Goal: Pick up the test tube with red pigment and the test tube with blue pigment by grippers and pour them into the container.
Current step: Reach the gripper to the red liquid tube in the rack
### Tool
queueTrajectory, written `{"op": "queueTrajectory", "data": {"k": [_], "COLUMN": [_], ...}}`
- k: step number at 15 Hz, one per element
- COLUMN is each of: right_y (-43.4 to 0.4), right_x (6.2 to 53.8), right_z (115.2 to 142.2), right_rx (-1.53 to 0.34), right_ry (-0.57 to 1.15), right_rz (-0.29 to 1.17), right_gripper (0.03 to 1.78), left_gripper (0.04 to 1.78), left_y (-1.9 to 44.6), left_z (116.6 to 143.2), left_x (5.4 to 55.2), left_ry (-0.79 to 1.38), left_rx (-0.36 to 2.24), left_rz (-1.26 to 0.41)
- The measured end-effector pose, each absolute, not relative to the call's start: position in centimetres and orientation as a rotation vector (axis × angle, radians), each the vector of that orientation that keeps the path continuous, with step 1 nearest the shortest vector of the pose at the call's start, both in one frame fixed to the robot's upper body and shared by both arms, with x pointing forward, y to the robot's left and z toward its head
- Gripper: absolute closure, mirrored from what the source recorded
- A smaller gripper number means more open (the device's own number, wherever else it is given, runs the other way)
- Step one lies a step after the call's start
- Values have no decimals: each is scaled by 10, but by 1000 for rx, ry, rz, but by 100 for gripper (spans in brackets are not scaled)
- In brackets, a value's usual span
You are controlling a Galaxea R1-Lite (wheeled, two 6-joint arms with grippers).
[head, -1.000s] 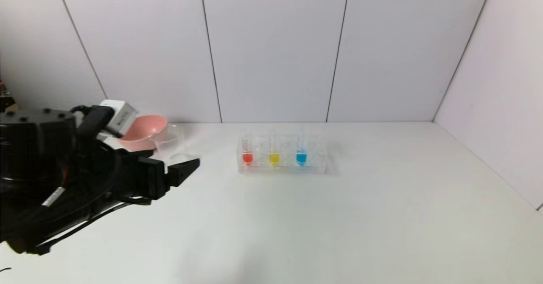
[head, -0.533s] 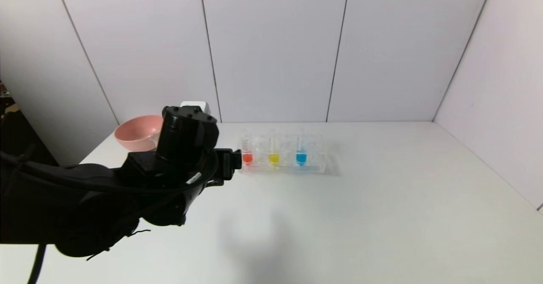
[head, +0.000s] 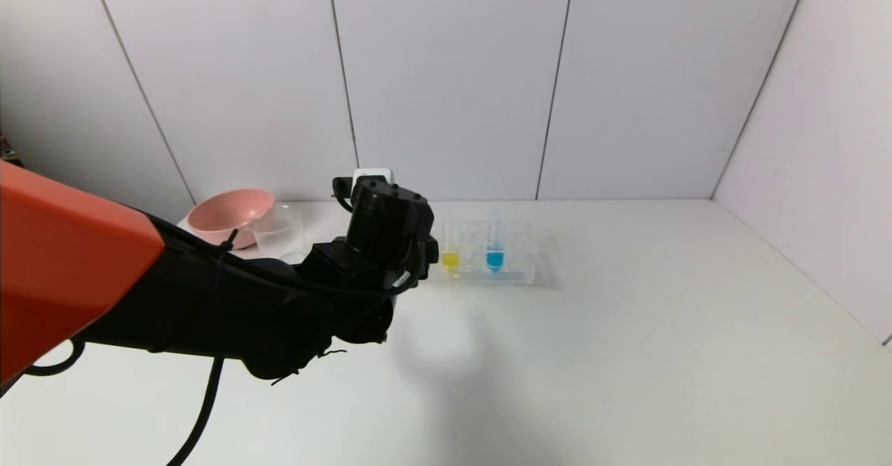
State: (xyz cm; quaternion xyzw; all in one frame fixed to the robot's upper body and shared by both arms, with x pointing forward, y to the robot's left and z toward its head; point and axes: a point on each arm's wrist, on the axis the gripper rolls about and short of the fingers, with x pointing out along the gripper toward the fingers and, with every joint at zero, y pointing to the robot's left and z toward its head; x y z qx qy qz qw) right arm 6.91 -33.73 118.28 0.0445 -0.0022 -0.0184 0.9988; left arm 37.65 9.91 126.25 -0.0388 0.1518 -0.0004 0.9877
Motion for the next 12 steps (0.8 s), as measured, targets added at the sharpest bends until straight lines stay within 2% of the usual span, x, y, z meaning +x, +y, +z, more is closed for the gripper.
{"op": "queueTrajectory", "data": {"k": [4,12], "right_y": [-337,-337], "right_x": [69,69], "right_z": [1183,1183], "right_rx": [89,90], "right_ry": [-4,-4], "right_rz": [-37,-37], "right_gripper": [4,4], "left_gripper": [6,6], "left_y": [87,95], "left_z": [1249,1226], "left_x": [398,430], "left_ry": [309,311], "left_rx": [-69,-58], "left_rz": [13,46]}}
